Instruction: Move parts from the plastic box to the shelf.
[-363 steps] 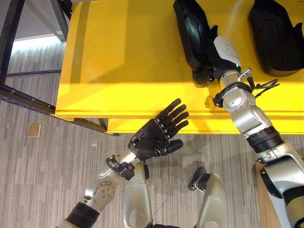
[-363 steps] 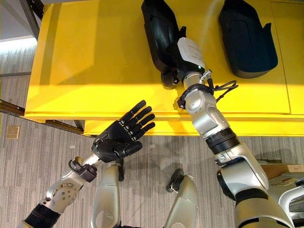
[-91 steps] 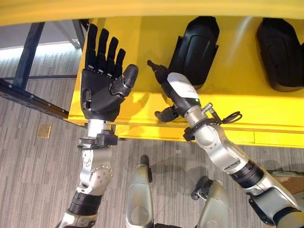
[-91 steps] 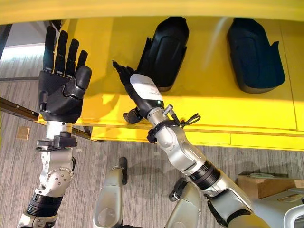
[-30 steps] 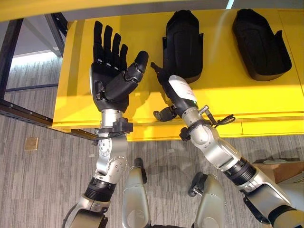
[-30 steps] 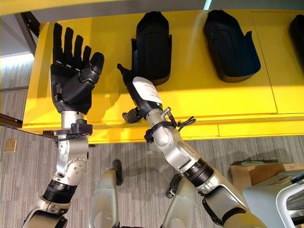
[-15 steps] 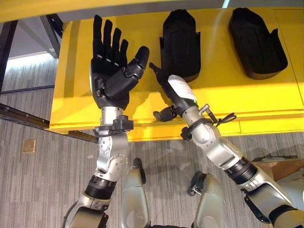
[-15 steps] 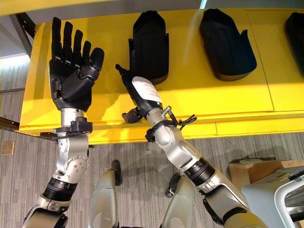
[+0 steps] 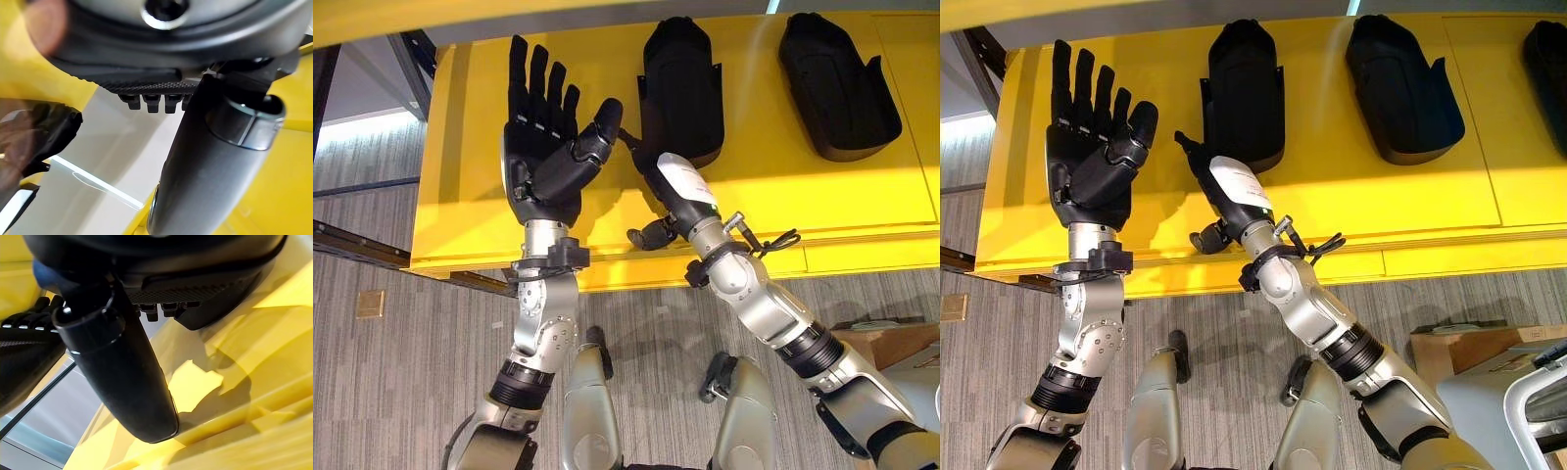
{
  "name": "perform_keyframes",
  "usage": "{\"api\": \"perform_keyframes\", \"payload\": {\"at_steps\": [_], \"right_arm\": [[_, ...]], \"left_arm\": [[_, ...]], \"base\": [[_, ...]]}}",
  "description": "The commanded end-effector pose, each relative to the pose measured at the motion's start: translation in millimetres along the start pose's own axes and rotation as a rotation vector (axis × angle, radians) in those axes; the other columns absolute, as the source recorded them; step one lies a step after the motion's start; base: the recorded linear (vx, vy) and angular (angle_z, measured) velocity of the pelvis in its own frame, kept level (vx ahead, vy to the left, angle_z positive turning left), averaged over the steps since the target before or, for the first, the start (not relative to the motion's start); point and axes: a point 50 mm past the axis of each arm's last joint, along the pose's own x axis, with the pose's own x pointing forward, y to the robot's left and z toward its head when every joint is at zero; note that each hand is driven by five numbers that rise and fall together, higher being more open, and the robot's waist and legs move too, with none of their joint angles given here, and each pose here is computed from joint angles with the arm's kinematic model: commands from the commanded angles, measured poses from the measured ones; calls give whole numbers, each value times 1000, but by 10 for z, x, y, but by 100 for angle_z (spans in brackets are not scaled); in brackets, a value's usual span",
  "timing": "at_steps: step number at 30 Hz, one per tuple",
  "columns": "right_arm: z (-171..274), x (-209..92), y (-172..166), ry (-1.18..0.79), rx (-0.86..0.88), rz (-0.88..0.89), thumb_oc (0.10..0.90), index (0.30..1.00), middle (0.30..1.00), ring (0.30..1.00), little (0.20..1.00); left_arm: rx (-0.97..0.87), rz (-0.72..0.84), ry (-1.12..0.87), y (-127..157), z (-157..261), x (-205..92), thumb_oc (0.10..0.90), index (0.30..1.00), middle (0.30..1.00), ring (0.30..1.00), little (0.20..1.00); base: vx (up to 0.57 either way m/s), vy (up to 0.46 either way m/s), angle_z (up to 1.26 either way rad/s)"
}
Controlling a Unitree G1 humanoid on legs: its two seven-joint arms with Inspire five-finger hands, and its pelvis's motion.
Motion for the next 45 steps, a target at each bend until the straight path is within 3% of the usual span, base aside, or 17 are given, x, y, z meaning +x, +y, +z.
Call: {"api": "perform_keyframes", "payload": {"at_steps": [1, 24, 45], "right_arm": [[462, 184, -340, -205, 41, -138, 900, 1000, 1000, 1000, 1000], [431, 153, -379, -217, 86, -168, 900, 1000, 1000, 1000, 1000], [316, 79, -231, -175, 131, -10, 900, 1000, 1000, 1000, 1000]], "left_arm": [[-71, -240, -245, -526, 340, 204, 900, 1000, 1000, 1000, 1000], [-86, -243, -260, -497, 364, 201, 900, 1000, 1000, 1000, 1000], [-96, -263, -253, -486, 379, 169, 900, 1000, 1000, 1000, 1000]], "base": [[-11, 14, -3], [0, 1, 0], [0, 0, 0]]}}
